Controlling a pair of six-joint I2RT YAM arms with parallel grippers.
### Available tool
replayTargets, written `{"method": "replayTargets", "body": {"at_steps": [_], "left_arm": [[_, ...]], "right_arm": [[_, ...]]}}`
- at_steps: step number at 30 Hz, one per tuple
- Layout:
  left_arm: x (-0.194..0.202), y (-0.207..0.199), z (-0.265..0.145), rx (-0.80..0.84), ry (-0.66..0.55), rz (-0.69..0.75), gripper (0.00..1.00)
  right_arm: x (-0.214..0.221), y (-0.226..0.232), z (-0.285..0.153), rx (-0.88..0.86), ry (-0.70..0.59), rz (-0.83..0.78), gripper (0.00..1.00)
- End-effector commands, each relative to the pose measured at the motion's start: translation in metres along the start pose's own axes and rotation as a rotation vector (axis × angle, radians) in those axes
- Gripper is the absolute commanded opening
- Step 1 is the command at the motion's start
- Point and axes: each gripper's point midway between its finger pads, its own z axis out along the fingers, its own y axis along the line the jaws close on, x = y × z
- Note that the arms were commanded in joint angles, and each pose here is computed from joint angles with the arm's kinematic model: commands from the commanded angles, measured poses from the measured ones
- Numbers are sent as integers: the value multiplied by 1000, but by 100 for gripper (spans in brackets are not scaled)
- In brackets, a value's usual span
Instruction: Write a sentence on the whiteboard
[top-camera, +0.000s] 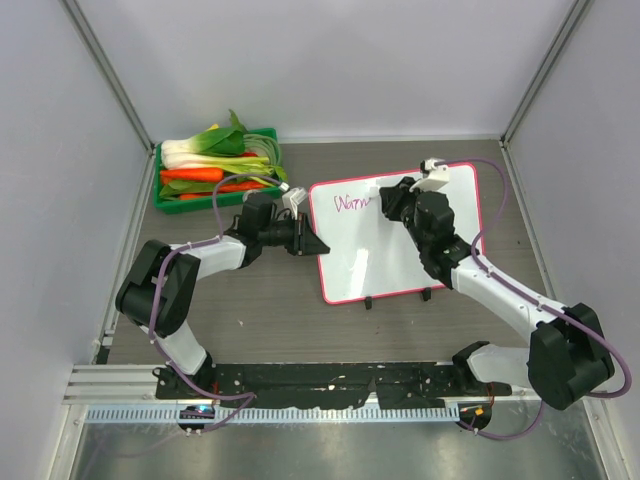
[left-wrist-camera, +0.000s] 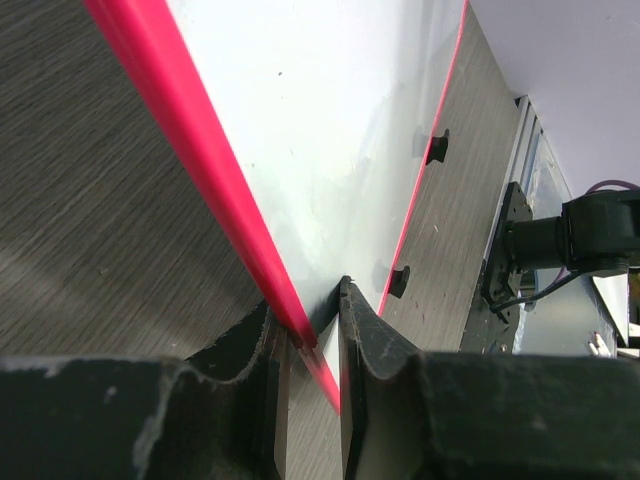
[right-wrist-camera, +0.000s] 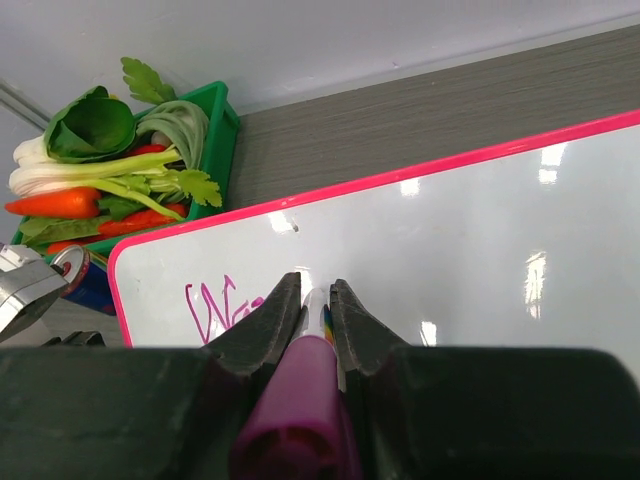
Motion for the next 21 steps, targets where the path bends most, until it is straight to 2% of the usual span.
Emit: {"method": "replayTargets", "body": {"at_steps": [1,21], "left_arm": [[30,21,5,-82,82,52,0],[31,21,6,-79,86,49,0]], "right_arm": [[-27,14,4,-39,-68,20,1],[7,9,-8,-68,46,0,1]]}}
